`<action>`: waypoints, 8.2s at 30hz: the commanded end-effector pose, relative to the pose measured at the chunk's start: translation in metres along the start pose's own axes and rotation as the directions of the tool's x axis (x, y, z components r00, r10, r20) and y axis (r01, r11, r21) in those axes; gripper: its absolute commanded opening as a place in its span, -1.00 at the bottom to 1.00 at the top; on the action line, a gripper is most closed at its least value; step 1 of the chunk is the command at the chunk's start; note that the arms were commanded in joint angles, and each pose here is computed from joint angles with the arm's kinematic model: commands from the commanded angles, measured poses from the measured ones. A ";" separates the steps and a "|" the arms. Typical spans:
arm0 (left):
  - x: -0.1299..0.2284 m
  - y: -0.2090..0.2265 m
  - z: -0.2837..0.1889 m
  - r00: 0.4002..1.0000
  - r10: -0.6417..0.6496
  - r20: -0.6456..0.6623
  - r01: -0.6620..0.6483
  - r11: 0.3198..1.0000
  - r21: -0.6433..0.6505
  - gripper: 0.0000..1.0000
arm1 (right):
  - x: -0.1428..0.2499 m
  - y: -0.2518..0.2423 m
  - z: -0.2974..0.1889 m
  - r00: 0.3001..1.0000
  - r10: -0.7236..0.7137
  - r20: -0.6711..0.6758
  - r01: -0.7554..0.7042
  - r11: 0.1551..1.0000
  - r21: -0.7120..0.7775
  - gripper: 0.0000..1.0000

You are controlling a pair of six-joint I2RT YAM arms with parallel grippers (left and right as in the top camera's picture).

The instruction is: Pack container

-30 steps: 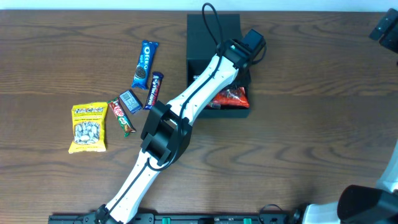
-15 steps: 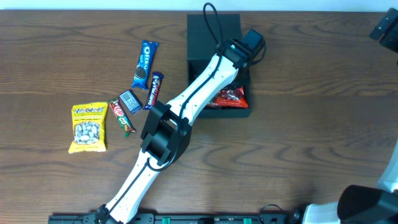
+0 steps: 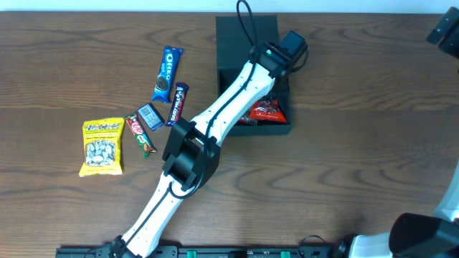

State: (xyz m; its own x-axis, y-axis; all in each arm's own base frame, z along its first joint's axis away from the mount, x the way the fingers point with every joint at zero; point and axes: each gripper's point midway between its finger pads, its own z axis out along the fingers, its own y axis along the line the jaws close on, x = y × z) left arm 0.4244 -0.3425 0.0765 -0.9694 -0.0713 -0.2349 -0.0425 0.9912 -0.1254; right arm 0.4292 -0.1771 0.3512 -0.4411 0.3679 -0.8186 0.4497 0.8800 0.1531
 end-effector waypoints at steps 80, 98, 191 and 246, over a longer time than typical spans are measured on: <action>0.017 0.008 0.041 0.977 0.039 -0.208 -0.019 0.995 0.099 -0.88 | 0.387 0.201 0.056 0.444 -0.442 -0.780 -0.237 0.781 -0.578 -0.97; 0.047 0.013 0.033 0.940 0.014 -0.341 0.016 0.996 0.085 -0.88 | 0.387 0.213 0.058 0.465 -0.440 -0.768 -0.235 0.775 -0.586 -0.97; 0.040 0.051 0.034 0.919 -0.006 -0.393 0.055 0.992 0.114 -0.88 | 0.364 0.236 0.082 0.814 -0.298 -0.499 -0.101 0.773 -0.626 -0.97; -0.055 0.314 -0.229 0.959 -0.215 0.185 0.274 0.867 -0.415 -0.88 | 0.112 0.133 0.014 0.951 -0.280 -0.130 0.196 0.872 -0.449 -0.98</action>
State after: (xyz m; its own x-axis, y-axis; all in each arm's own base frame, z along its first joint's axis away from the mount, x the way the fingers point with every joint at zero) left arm 0.4338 -0.0041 0.2525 -0.8476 -0.3422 -0.4055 -0.4489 0.8699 0.2044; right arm 0.4519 -0.0149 0.2636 -0.6649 0.1627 -0.7290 -0.0394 0.9670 0.2518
